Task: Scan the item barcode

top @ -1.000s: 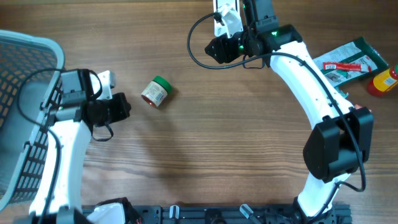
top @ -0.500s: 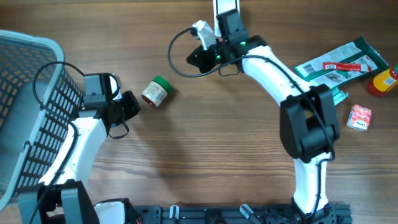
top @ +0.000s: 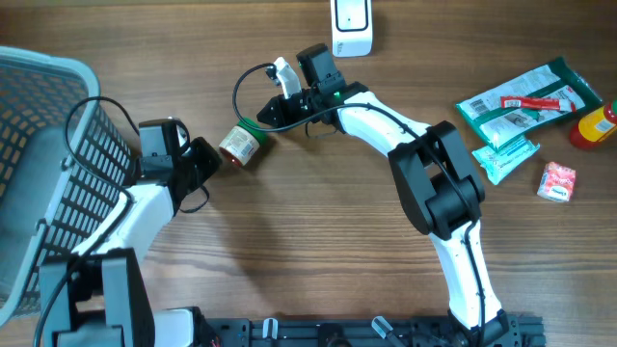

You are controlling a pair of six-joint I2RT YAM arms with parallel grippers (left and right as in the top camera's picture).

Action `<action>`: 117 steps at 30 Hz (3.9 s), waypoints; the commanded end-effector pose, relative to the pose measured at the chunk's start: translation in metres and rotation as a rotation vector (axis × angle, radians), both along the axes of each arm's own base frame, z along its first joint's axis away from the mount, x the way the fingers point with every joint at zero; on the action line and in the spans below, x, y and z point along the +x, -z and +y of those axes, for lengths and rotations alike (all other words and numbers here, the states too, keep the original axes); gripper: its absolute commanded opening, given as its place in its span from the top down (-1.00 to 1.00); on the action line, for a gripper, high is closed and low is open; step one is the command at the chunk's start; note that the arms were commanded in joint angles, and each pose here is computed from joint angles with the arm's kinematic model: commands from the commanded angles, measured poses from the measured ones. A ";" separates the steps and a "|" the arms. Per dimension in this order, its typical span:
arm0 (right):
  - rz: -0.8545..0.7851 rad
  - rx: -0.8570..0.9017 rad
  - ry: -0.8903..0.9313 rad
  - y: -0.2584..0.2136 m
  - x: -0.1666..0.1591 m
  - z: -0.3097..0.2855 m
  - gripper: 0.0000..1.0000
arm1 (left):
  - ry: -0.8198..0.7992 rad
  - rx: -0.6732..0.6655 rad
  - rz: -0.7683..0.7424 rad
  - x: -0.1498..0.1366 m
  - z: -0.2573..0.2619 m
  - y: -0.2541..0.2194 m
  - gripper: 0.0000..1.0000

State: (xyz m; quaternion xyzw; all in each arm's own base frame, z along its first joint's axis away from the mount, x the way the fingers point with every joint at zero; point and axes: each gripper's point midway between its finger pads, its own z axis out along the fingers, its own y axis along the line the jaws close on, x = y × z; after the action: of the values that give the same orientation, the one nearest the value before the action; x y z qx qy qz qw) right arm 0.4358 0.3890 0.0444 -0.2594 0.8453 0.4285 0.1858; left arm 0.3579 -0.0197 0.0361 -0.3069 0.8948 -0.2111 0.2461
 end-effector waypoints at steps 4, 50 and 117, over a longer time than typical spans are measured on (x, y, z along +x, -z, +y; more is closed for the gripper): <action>0.093 -0.002 0.016 0.013 -0.007 -0.002 0.92 | 0.065 -0.089 -0.031 0.012 -0.046 0.008 0.92; 0.424 -0.283 0.125 -0.025 -0.050 -0.148 0.91 | 0.326 -0.113 -0.209 0.016 -0.172 -0.004 0.92; -0.256 -0.442 -0.004 -0.099 0.003 -0.163 -0.52 | 0.437 0.285 -0.369 -0.127 -0.046 -0.150 -1.00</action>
State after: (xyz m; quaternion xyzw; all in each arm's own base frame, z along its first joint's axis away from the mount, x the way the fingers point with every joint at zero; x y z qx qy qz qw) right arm 0.4193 0.2336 0.0924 -0.2814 0.9177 0.2452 0.1364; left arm 0.2343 -0.0679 0.1905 -0.0259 0.8952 -0.1899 0.4024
